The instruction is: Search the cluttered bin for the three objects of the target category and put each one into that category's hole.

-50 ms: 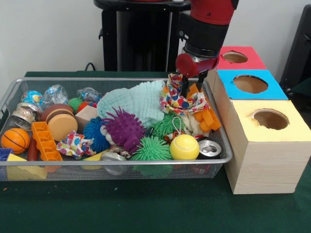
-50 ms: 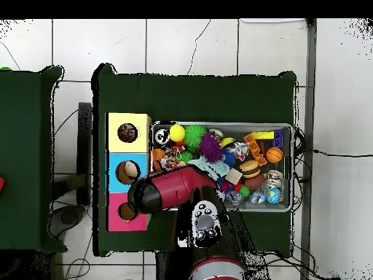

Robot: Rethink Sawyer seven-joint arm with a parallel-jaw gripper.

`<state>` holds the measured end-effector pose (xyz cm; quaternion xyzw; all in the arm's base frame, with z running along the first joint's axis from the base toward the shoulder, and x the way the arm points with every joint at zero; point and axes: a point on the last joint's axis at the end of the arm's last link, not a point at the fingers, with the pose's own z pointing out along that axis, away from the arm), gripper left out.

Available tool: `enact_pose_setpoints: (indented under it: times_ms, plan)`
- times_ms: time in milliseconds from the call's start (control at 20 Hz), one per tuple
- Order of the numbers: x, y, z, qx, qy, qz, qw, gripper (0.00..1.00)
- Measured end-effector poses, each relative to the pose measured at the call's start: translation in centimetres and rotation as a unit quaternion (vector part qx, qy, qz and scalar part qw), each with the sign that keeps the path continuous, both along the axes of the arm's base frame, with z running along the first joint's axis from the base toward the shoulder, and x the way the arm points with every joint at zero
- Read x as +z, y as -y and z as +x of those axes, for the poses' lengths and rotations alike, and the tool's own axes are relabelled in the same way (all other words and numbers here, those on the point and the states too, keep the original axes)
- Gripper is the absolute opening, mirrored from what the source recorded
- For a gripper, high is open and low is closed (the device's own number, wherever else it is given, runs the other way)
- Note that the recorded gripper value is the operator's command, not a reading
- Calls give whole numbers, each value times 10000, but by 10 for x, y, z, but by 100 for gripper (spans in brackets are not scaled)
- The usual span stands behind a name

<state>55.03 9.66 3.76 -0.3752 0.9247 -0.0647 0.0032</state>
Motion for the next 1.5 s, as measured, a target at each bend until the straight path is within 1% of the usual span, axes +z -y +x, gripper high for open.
enact_pose_setpoints:
  times_ms: [200, 250, 350, 450, 550, 650, 750, 850, 1300, 1500]
  plan:
    - [0, 10, 3, -90, 5, 8, 10000, 100]
    - [0, 19, 6, -176, 26, 15, 9998, 100]
    - [0, 26, 9, -240, 46, 15, 9997, 100]
    - [1, 44, 18, -399, 101, 12, 9992, 100]
    - [2, 57, 25, -502, 155, 15, 9986, 100]
    - [3, 63, 29, -556, 192, 16, 9983, 100]
    - [3, 75, 39, -647, 272, 22, 9975, 100]
    - [2, 80, 45, -683, 315, 37, 9972, 100]
    - [3, 76, 56, -655, 403, 120, 9970, 100]
    - [3, 72, 58, -622, 415, 159, 9971, 100]
